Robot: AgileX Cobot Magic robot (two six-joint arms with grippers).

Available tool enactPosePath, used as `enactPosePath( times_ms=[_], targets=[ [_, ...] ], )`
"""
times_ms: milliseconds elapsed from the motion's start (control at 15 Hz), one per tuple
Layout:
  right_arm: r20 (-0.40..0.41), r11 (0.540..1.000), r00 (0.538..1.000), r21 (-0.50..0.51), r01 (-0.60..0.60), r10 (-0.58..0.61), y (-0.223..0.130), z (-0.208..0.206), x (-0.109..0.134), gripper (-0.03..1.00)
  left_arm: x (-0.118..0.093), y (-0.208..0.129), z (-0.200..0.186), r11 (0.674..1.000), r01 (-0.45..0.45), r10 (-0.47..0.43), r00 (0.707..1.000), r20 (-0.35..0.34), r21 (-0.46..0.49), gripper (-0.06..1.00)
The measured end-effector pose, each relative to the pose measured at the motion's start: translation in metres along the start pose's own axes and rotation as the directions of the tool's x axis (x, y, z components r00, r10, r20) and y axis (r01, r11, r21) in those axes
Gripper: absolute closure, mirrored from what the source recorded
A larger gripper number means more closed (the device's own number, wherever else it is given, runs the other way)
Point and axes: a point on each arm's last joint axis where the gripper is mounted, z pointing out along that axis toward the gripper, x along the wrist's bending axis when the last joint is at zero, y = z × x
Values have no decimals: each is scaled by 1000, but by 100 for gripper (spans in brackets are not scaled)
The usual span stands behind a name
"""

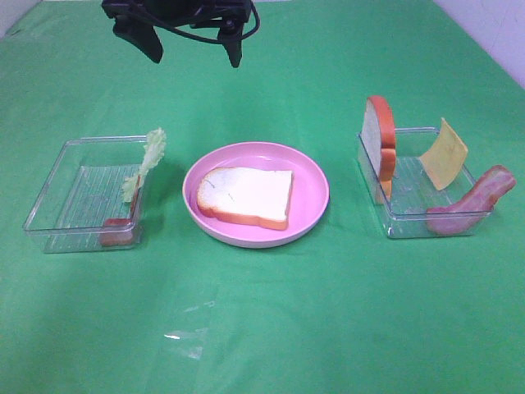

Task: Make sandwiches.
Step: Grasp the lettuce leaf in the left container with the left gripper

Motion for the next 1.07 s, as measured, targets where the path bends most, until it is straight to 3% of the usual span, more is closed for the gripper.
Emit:
enactPosePath(
  times_ms=[333,733,1067],
  targets=[
    [0,1000,1000,0,0,0,0,0,0,12,23,2,-18,999,34,-34,999,-14,-11,-4],
    [-1,1000,1000,0,0,0,0,0,0,12,78,-18,16,980,146,-137,987,-79,132,-4],
    [-1,1000,1000,0,0,0,0,0,0,12,85,-29,41,963,179,-162,982,-97,202,-4]
  ],
)
